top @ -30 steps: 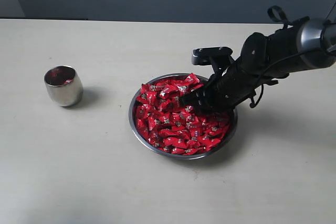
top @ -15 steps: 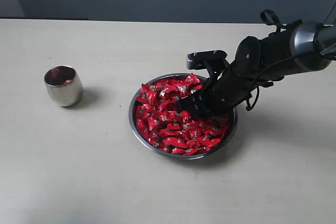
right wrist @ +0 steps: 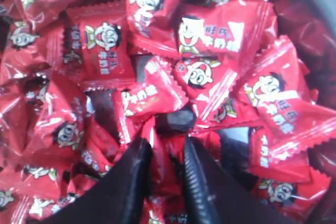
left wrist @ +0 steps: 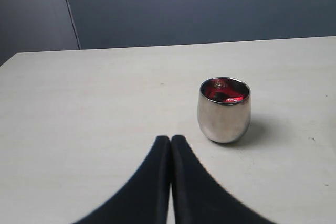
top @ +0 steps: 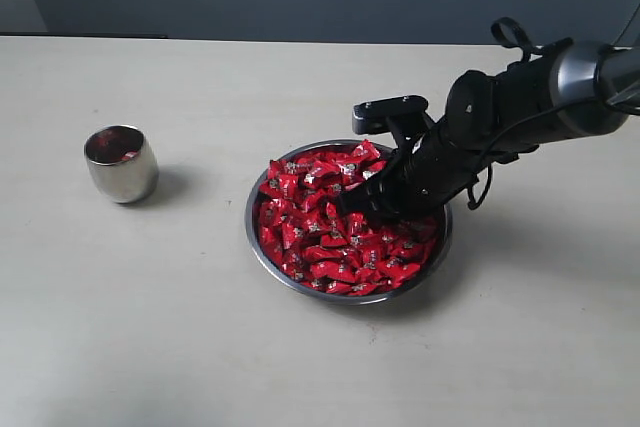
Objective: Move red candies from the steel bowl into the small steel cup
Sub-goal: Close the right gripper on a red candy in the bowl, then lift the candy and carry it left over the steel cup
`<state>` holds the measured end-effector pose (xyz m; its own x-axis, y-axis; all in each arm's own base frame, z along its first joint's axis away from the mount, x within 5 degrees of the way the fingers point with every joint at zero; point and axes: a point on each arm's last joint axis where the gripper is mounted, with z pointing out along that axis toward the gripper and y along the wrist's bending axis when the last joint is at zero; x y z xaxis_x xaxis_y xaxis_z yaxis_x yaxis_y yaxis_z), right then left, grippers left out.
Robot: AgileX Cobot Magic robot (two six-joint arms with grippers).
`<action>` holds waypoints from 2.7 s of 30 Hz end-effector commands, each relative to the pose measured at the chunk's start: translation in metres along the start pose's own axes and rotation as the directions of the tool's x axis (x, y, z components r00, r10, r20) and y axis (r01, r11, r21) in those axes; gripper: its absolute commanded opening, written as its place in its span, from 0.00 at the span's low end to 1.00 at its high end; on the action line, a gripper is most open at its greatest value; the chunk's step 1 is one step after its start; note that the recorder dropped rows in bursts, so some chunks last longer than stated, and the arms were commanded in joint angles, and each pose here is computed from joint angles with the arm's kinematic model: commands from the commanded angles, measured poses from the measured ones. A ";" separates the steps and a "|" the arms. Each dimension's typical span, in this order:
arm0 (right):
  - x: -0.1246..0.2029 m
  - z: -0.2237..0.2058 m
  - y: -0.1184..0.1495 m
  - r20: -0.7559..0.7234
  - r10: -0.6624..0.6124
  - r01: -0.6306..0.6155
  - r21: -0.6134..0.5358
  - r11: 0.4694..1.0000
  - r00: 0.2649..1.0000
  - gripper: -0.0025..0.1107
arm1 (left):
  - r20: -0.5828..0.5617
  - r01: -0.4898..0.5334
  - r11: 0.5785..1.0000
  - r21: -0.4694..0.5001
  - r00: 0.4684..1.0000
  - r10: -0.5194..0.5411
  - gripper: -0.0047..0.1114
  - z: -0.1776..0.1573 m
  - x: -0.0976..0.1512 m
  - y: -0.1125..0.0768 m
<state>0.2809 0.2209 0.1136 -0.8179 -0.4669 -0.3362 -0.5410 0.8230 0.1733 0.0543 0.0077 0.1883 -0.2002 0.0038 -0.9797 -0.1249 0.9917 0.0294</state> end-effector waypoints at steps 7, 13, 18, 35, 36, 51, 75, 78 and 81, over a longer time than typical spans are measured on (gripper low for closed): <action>-0.011 -0.022 0.003 0.069 -0.066 0.064 0.017 0.998 0.995 0.01 | 0.002 0.003 1.000 0.000 1.000 -0.003 0.04 0.000 0.001 0.000; -0.030 -0.043 0.008 0.115 -0.096 0.095 0.010 0.995 0.989 0.01 | 0.002 0.003 1.000 0.000 1.000 -0.003 0.04 0.000 0.001 0.000; -0.038 -0.052 0.010 0.106 -0.122 0.121 0.020 0.992 0.987 0.01 | 0.002 0.003 1.000 0.000 1.000 -0.003 0.04 0.000 0.001 0.000; -0.052 -0.064 0.025 0.267 -0.090 0.125 -0.117 0.985 0.959 0.01 | 0.002 0.003 1.000 0.000 1.000 -0.003 0.04 0.000 0.001 0.000; -0.053 -0.061 0.028 0.282 -0.082 0.129 -0.154 0.980 0.956 0.01 | 0.002 0.003 1.000 0.000 1.000 -0.003 0.04 0.000 0.001 0.000; -0.116 -0.007 0.063 0.251 -0.013 0.148 -0.525 0.838 0.968 0.01 | 0.002 0.003 1.000 0.000 1.000 -0.003 0.04 0.000 0.001 0.000; -0.165 0.014 0.161 0.428 -0.405 0.534 -0.241 0.811 0.808 0.01 | 0.002 0.003 1.000 0.000 1.000 -0.003 0.04 0.000 0.001 0.000; -0.164 0.021 0.164 0.422 -0.423 0.547 -0.234 0.804 0.802 0.01 | 0.002 0.003 1.000 0.000 1.000 -0.003 0.04 0.000 0.001 0.000; -0.164 0.023 0.169 0.430 -0.440 0.566 -0.226 0.793 0.789 0.01 | 0.002 0.003 1.000 0.000 1.000 -0.003 0.04 0.000 0.001 0.000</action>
<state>0.3298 0.4395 0.1730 -0.3554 -0.5915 -0.7238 -0.9257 0.3300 0.1848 0.0543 0.0077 0.1883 -0.2002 0.0038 -0.9797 -0.1249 0.9917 0.0294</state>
